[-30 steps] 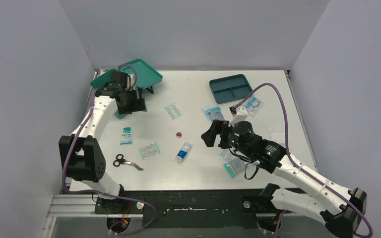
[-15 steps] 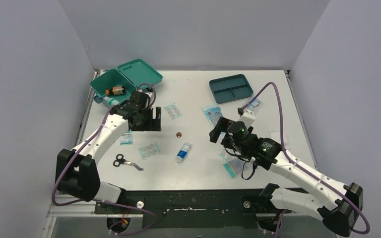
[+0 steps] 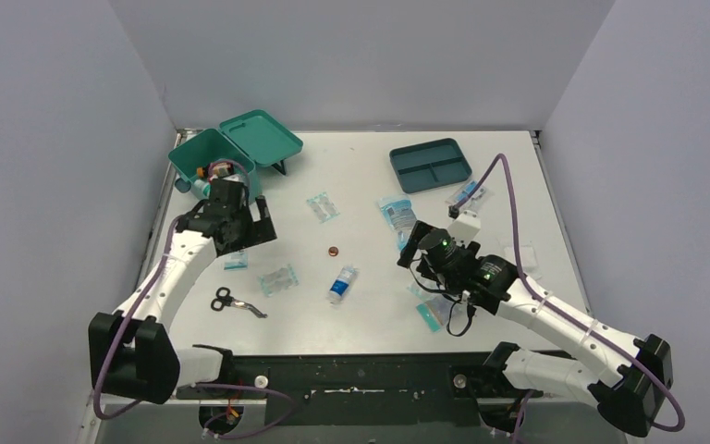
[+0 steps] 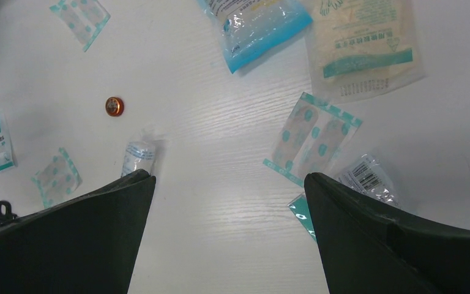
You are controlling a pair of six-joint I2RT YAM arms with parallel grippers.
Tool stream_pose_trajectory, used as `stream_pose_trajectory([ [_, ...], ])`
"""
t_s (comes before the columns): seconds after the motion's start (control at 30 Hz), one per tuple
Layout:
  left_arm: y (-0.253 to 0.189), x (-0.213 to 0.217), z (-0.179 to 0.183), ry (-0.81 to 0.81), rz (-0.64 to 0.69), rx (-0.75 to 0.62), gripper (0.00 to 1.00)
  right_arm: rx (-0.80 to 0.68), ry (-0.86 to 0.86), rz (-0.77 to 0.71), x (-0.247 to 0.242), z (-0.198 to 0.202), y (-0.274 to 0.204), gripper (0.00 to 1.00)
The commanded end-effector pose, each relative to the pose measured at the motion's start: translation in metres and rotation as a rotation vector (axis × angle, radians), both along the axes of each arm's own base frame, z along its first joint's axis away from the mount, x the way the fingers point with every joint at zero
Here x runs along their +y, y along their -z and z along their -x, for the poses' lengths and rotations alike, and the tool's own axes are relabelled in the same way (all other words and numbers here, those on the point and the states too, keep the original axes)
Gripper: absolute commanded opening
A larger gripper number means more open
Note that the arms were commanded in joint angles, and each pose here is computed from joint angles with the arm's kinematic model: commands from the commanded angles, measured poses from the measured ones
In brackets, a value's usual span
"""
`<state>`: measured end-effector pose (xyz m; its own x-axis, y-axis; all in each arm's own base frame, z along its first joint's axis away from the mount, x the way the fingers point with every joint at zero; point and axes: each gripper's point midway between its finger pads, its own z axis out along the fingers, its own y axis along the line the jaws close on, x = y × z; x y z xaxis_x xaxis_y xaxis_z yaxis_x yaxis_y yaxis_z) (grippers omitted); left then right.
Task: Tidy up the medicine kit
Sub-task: Pick up the medical item at the center of the board.
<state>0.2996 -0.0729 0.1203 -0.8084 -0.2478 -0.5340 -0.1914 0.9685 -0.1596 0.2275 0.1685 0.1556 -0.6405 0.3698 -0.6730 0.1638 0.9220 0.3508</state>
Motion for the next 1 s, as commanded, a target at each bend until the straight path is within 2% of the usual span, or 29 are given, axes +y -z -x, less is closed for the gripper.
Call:
stream_pose_trajectory([
  [0.0, -0.021, 0.026, -0.009, -0.147, 0.089, -0.116, 0.97, -0.048, 0.060, -0.006, -0.004, -0.009, -0.019, 1.00],
  [0.13, -0.016, 0.057, 0.001, -0.298, 0.131, -0.102, 0.97, -0.046, 0.046, -0.032, 0.002, -0.009, -0.018, 1.00],
  [0.2, -0.010, 0.076, 0.007, -0.388, 0.151, -0.092, 0.94, -0.044, 0.034, -0.045, 0.005, -0.009, -0.015, 1.00],
  [0.27, -0.008, 0.077, 0.009, -0.379, 0.174, -0.103, 0.90, -0.035, 0.027, -0.052, 0.008, -0.008, -0.011, 1.00],
  [0.47, -0.017, 0.038, 0.004, -0.138, 0.289, -0.131, 0.85, -0.001, 0.046, -0.064, 0.010, -0.006, -0.005, 1.00],
  [0.63, -0.024, 0.012, 0.003, -0.007, 0.240, -0.132, 0.84, 0.027, 0.080, -0.043, 0.006, -0.007, 0.007, 1.00],
  [0.83, -0.029, -0.023, 0.003, 0.186, 0.208, -0.147, 0.83, 0.035, 0.051, 0.079, -0.015, -0.025, 0.026, 1.00],
  [0.97, -0.019, -0.030, 0.009, 0.243, 0.219, -0.142, 0.83, 0.055, 0.070, 0.157, -0.041, -0.038, 0.040, 0.99],
])
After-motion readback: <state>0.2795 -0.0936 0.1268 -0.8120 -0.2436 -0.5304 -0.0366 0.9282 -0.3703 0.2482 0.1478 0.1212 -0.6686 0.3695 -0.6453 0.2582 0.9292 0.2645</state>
